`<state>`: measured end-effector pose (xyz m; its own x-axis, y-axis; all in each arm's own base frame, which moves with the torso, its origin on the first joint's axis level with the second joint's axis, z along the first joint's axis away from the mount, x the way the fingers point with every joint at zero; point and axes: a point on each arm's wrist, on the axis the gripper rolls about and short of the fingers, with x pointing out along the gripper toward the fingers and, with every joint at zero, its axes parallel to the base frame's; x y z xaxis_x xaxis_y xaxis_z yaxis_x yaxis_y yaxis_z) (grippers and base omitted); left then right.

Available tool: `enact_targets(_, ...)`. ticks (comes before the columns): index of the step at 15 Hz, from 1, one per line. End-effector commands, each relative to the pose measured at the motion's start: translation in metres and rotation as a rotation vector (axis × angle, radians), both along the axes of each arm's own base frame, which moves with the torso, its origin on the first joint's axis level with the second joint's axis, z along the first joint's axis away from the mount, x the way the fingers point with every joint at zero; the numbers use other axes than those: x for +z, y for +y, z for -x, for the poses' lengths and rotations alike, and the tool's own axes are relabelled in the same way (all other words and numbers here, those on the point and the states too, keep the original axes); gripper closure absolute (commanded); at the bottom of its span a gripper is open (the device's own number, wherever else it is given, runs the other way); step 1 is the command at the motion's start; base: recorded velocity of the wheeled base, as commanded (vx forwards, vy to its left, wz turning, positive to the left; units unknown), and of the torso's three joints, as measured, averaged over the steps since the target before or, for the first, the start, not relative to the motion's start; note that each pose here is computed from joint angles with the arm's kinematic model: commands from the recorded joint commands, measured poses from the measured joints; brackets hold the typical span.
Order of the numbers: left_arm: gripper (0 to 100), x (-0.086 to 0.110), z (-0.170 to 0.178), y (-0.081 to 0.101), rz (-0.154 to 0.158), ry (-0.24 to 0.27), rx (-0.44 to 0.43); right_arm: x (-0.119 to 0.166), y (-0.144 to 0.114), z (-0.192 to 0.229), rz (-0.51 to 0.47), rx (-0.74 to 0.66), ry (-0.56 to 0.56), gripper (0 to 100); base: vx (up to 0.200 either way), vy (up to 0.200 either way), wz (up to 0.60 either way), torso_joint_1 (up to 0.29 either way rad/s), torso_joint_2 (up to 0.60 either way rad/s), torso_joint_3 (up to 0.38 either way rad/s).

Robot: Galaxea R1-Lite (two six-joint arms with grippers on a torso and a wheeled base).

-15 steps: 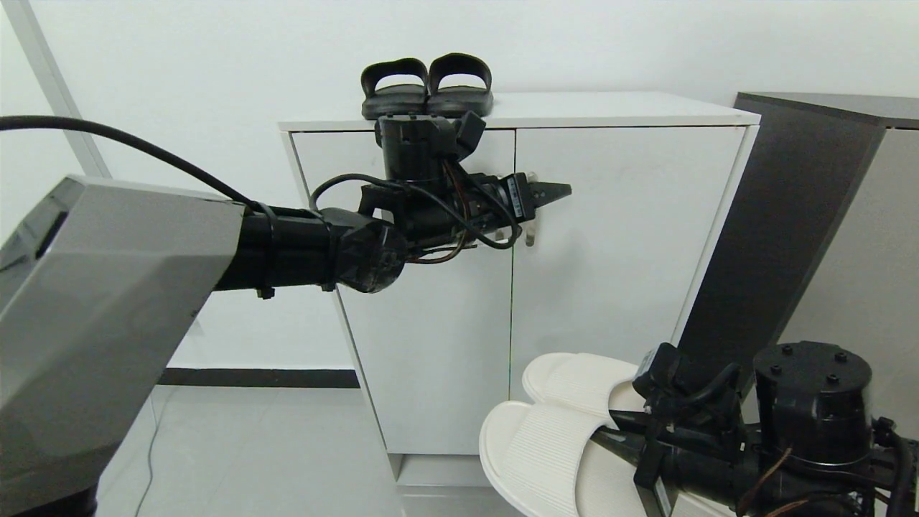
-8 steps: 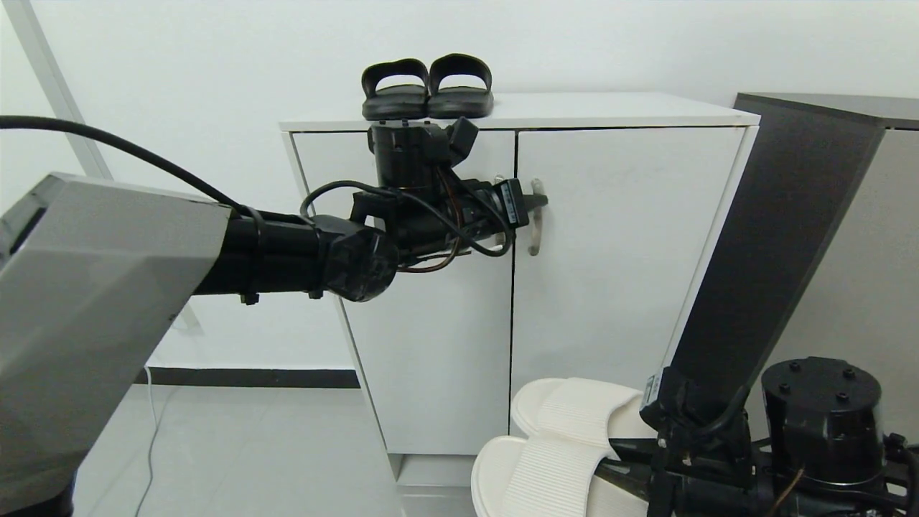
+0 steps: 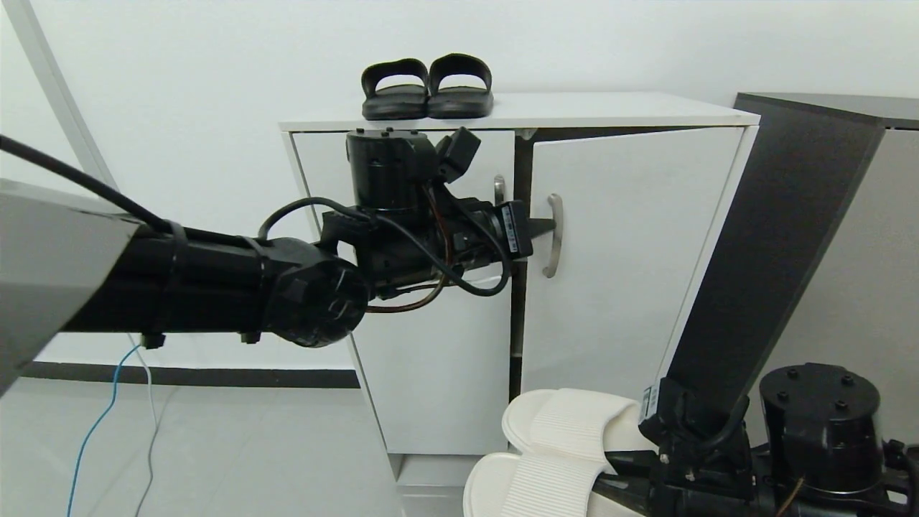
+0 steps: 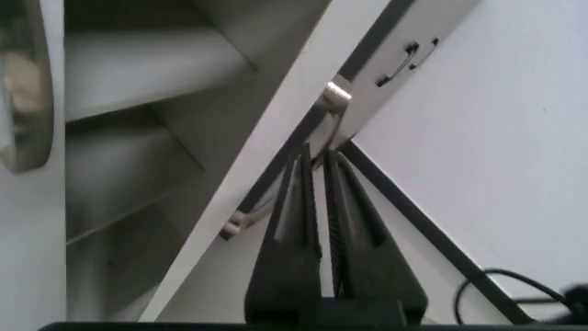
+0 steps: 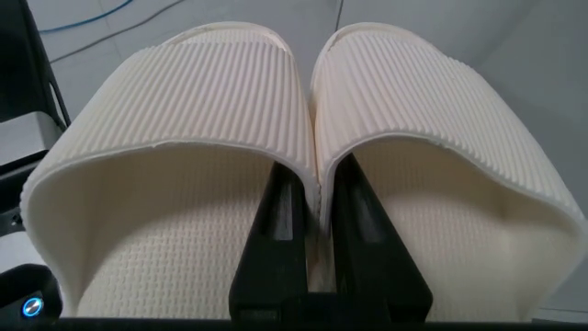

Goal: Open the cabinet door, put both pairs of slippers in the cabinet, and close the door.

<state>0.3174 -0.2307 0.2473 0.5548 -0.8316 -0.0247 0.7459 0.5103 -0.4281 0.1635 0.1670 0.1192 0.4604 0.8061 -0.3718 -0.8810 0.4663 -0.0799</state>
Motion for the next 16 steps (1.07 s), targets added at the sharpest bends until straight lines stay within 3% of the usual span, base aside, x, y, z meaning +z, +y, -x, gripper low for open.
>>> enact_targets(1,100,0.016,0.022,0.013,0.025,-0.033,-0.007,-0.001,0.001,0.000,0.002,0.003,0.002,100,0.000,0.000,0.00,0.000,0.00,0.000)
enact_targets(3,100,0.019,0.027,0.020,0.028,-0.036,0.002,-0.002,0.001,0.001,0.005,0.006,0.005,100,0.000,0.000,0.00,0.000,0.00,0.000)
enact_targets(6,100,0.012,0.004,0.038,0.023,-0.015,0.074,-0.004,0.003,0.001,0.012,0.011,0.010,100,0.000,0.000,0.00,0.000,0.00,0.000)
enact_targets(8,100,0.009,-0.013,0.039,0.047,0.010,0.099,-0.005,0.003,0.001,0.015,0.013,0.011,100,0.000,0.000,0.00,0.000,0.00,0.000)
enact_targets(9,100,0.010,-0.018,0.036,0.061,0.015,0.099,-0.005,0.003,0.002,0.017,0.015,0.013,100,0.000,0.000,0.00,0.000,0.00,0.000)
enact_targets(16,100,0.004,-0.029,0.005,0.068,0.002,0.048,-0.009,0.007,0.004,0.028,0.035,0.024,100,0.000,0.000,0.00,0.000,0.00,0.000)
